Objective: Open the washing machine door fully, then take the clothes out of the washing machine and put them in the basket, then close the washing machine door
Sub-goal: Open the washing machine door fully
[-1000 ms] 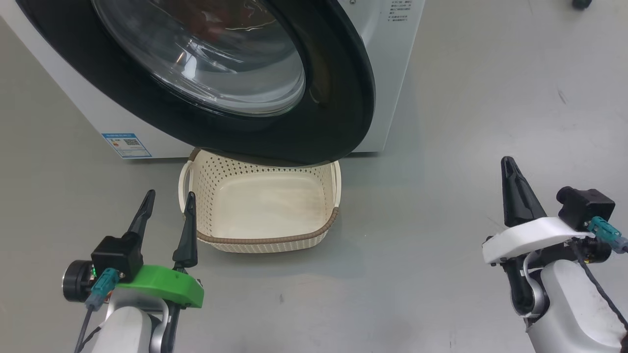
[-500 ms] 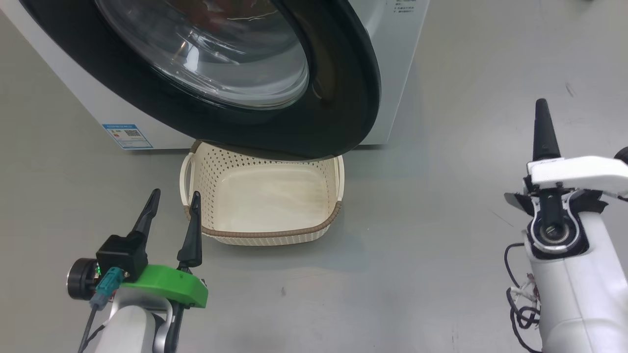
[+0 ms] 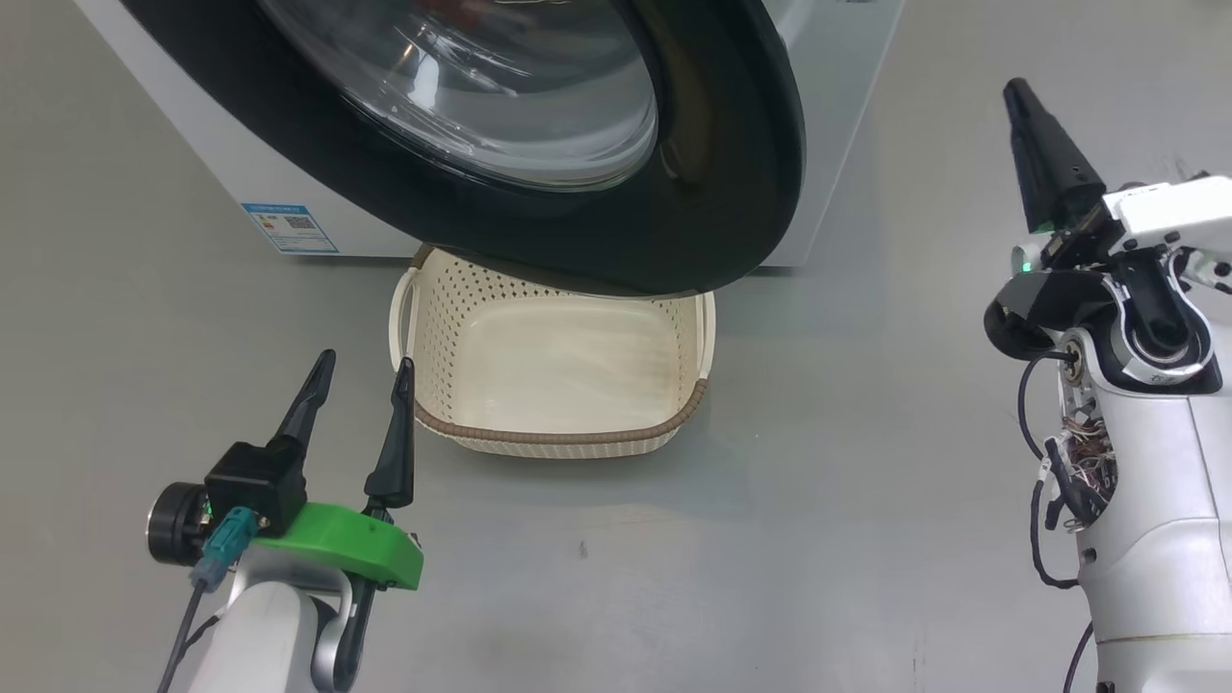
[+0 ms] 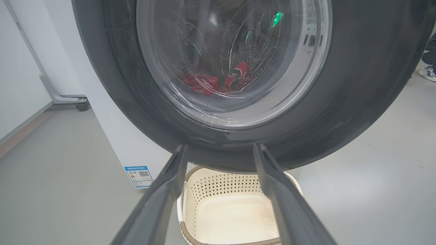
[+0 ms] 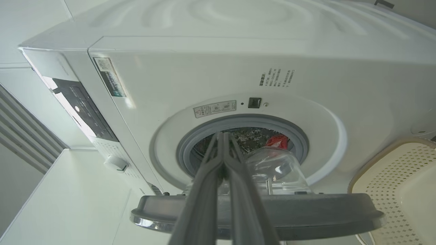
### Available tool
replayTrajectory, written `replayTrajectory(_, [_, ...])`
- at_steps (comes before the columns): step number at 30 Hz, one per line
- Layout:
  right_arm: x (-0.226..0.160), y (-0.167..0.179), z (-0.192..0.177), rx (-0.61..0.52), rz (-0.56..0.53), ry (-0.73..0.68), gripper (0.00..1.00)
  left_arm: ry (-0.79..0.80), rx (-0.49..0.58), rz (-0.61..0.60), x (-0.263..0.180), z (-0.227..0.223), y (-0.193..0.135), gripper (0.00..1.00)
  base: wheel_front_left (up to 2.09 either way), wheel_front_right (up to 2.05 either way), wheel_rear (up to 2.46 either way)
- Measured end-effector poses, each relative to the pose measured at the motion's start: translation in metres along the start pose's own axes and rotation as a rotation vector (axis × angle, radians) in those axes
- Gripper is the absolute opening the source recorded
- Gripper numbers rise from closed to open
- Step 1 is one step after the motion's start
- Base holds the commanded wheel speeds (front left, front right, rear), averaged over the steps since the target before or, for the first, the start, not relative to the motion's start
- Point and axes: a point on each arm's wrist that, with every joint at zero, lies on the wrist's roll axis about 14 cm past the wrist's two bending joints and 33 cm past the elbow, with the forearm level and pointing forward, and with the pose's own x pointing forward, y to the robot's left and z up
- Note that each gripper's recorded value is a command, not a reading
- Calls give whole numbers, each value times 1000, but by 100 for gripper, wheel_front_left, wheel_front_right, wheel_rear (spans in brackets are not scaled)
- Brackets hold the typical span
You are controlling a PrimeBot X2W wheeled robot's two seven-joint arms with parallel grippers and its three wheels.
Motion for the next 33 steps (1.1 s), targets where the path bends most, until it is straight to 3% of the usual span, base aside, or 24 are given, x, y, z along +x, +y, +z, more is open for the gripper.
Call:
replayTrajectory(13, [30,-15,-70,36,-93,333,0,0,-10,30,-4,2,11,100,0,0,0])
replayTrajectory(33, [45,-33,-108,78,-157,525,0,2,-7,76,-5,2,27,100,0,0,0])
